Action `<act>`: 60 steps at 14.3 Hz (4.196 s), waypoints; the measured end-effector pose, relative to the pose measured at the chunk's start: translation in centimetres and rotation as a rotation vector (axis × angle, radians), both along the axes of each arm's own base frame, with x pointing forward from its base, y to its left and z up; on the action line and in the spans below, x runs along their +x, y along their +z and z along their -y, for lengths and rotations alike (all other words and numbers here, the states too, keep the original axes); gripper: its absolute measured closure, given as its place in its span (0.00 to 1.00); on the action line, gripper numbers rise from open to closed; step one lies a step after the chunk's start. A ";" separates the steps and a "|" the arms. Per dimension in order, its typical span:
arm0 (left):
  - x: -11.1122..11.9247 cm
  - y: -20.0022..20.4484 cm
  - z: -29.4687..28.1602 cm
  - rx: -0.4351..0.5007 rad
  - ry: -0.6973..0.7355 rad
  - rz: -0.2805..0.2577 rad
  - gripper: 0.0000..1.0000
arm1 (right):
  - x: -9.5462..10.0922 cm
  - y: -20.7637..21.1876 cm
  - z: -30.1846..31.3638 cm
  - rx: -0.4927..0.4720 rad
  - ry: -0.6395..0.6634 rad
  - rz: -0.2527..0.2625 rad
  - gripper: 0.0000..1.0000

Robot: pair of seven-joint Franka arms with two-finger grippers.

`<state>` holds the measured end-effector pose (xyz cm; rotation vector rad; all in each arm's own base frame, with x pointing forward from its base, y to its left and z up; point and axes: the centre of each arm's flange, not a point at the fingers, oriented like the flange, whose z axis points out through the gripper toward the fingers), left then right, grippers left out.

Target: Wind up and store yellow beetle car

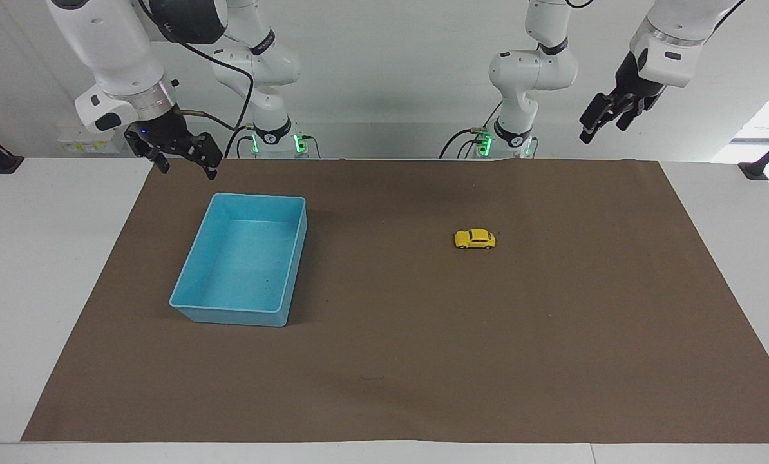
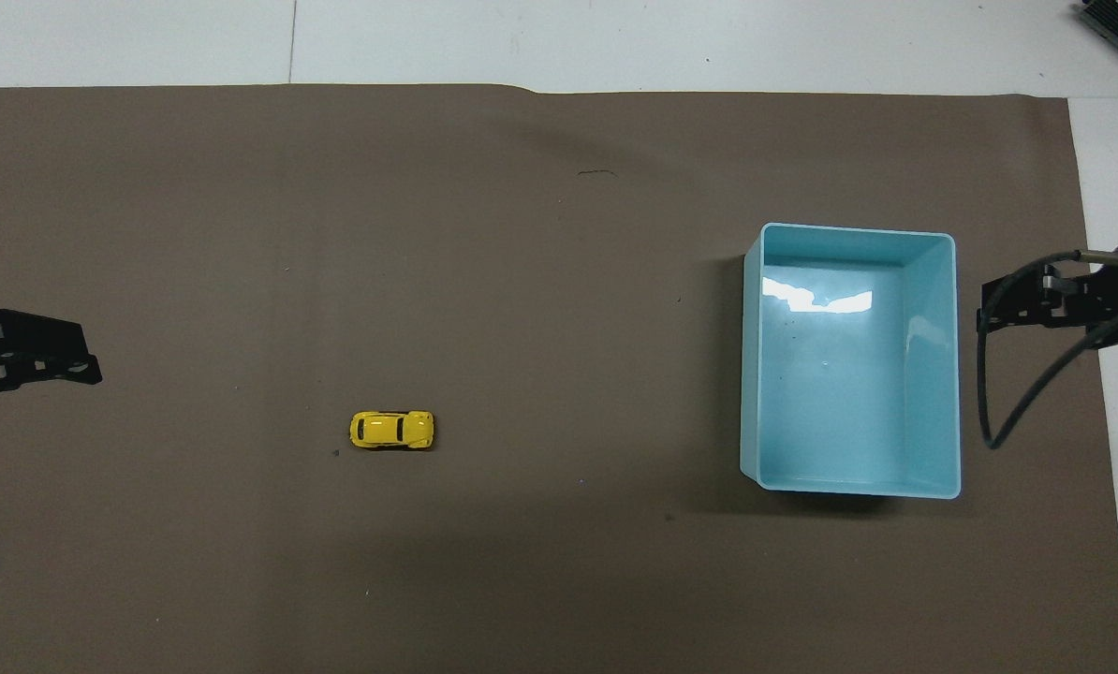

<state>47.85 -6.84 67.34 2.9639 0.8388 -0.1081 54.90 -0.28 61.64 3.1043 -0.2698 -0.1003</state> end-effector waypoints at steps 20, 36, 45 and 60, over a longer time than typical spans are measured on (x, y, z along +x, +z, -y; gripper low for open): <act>-1.0 -27.2 11.9 0.040 1.049 -0.083 0.00 | 0.0 0.0 0.0 0.000 0.000 0.000 0.00; -2.4 -35.4 15.1 0.040 1.114 -0.069 0.00 | 0.0 0.0 0.0 0.000 0.000 0.000 0.00; -2.3 -35.5 14.8 0.032 1.094 -0.061 0.52 | 0.0 0.0 0.0 0.000 0.000 0.000 0.00; 0.5 -35.4 6.0 0.027 1.024 -0.051 0.60 | 0.0 0.0 0.0 0.000 0.000 0.000 0.00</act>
